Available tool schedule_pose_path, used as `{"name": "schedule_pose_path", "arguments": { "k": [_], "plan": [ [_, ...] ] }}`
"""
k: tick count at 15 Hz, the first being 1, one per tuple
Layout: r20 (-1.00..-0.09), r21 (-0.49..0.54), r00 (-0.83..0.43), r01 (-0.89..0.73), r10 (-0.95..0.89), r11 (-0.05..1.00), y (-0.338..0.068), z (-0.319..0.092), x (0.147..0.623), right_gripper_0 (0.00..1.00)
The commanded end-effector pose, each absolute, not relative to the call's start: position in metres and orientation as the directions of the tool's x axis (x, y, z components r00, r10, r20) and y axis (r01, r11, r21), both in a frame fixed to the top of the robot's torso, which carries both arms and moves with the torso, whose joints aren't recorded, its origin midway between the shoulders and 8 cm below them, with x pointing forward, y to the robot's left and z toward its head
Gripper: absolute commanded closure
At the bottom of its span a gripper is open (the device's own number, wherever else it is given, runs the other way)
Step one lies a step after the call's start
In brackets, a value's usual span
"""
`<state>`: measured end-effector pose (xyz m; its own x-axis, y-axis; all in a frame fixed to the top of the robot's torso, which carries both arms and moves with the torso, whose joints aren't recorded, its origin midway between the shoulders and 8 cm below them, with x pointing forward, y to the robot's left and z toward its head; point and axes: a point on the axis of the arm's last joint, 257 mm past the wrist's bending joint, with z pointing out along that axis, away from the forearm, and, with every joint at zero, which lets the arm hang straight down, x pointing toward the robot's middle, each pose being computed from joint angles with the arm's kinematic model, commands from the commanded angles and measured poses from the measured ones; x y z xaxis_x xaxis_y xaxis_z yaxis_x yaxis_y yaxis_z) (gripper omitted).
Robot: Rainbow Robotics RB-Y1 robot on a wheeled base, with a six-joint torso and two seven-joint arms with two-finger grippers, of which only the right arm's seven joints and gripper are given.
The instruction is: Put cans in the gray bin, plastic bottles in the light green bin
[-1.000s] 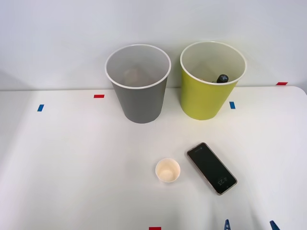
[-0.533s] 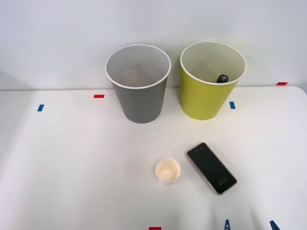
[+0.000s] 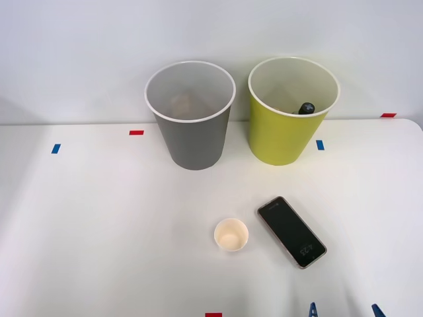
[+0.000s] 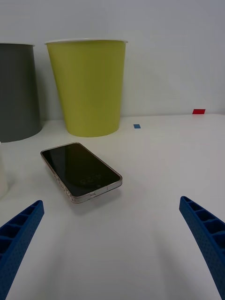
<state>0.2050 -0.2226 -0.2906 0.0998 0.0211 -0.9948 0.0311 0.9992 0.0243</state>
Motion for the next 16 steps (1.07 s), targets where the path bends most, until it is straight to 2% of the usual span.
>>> {"name": "schedule_pose_path", "arguments": {
  "k": [1,16],
  "plan": [
    [-0.995,0.024,0.1,0.031,0.021,0.999,-0.2226,-0.2906,0.205,0.0],
    [-0.995,0.024,0.1,0.031,0.021,0.999,-0.2226,-0.2906,0.205,0.0]
  ]
}}
